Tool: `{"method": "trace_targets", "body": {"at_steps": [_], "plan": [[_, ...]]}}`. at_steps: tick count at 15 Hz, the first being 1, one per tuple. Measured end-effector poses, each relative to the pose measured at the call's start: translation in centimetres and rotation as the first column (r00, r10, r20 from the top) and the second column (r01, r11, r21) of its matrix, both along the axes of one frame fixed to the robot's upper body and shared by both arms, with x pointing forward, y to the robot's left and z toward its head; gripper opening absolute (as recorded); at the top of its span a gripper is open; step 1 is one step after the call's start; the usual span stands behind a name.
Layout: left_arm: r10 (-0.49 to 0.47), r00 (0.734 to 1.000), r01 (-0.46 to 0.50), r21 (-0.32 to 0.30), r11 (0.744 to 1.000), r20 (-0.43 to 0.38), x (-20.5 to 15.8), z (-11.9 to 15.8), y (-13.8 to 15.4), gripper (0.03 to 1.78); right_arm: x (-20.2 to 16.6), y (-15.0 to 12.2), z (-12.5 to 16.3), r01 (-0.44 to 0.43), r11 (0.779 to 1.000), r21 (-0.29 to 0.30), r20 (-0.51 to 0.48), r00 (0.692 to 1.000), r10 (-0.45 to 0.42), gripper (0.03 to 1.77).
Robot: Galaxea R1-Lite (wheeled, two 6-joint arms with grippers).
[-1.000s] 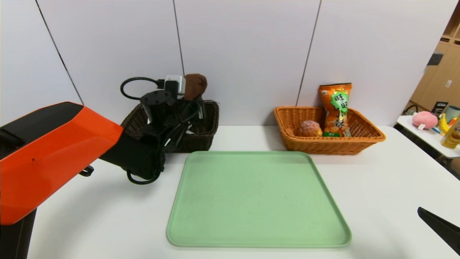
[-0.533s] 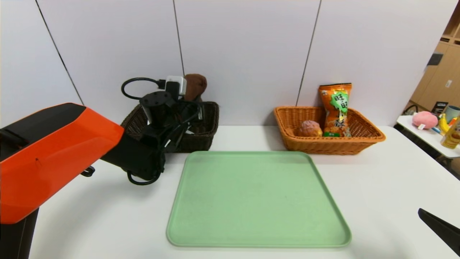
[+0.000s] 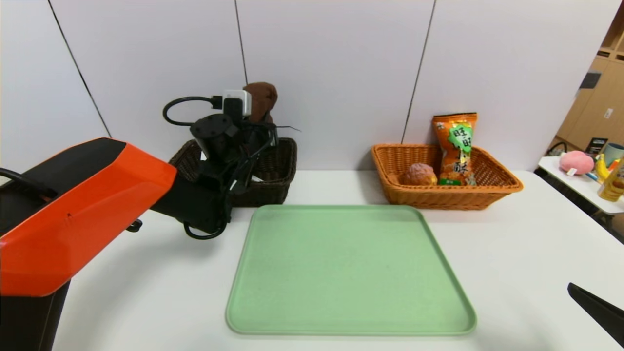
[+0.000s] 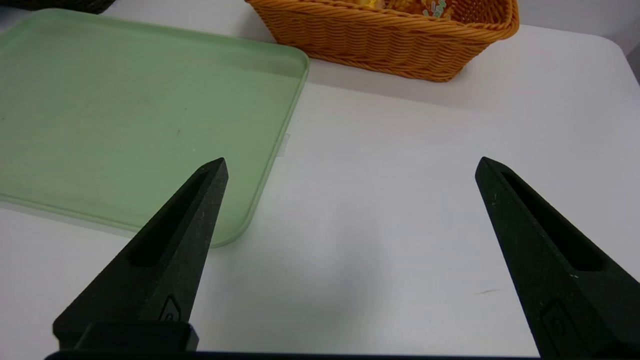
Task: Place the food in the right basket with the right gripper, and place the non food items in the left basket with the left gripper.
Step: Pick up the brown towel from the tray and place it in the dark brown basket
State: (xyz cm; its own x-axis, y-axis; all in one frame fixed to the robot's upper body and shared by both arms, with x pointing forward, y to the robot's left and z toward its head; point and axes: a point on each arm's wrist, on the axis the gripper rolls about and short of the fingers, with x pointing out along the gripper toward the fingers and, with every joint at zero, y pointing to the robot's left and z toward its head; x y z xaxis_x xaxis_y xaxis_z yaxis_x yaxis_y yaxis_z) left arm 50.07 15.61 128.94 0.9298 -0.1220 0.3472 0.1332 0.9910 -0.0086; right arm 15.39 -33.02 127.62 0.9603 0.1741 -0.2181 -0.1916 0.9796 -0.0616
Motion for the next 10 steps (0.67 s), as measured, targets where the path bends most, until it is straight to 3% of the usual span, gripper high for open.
{"method": "trace_targets", "body": {"at_steps": [3,7,10], "plan": [[0.017,1.0,-0.017,0.042,0.999,0.002,0.3,-0.7,-0.1,0.41,0.0,0.0,0.0,0.001,1.0,0.002,-0.001,1.0,-0.001,1.71],[0.01,1.0,-0.012,0.049,0.999,0.03,0.2,-1.7,-0.1,0.41,0.0,0.0,0.0,0.001,1.0,0.003,-0.003,1.0,-0.001,1.71],[-0.01,0.994,-0.002,0.107,0.994,0.111,0.2,-2.1,-0.2,0.41,0.0,0.0,0.0,-0.005,1.0,0.002,-0.004,1.0,0.005,1.71]]}}
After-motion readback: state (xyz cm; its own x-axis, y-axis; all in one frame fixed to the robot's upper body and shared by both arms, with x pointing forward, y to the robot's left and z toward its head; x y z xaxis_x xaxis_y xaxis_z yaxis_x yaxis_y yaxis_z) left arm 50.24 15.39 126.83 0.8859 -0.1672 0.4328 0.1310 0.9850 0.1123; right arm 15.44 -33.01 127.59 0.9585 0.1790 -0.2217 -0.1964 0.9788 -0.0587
